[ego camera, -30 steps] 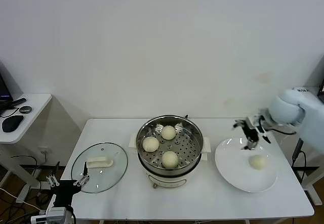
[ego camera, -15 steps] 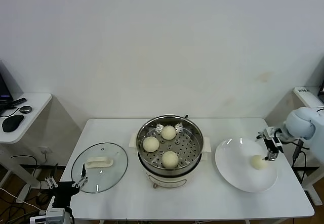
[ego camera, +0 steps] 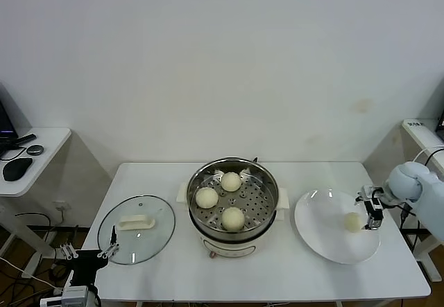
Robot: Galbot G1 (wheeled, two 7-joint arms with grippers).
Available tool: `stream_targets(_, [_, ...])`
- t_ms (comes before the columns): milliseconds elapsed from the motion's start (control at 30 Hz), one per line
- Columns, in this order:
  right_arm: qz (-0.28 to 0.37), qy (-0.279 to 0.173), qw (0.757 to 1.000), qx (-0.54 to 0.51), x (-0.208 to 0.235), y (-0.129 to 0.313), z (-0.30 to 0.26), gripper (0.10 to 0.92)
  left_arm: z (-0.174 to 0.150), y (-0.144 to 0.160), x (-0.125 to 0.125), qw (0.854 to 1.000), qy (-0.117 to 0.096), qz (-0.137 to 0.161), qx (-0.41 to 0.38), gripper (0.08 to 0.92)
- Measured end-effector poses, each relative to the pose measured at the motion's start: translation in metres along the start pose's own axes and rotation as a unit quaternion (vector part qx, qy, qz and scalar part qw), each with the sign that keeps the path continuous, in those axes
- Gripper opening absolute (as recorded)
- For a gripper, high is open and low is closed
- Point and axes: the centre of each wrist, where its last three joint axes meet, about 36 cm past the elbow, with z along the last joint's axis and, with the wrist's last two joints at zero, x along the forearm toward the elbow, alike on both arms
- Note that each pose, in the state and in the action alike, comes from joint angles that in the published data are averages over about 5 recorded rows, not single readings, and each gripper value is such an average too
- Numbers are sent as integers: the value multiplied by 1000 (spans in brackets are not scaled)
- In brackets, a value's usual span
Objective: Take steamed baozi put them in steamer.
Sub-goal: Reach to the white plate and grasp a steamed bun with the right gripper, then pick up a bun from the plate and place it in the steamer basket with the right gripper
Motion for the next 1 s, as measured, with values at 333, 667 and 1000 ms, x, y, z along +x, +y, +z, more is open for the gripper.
stream_targets(333, [-10,1,1000,-15,-19,0,-4,693,-2,0,2,1000,1,2,1,823])
stream_targets(667, [-13,6,1000,-25,-23,0,-6,500,-2,-1,3,1000,3,3,3,823])
stream_targets(1000, [-1,1,1000,-24,6,-10,-11,364,-4,0,3,1000,-1,3,2,823])
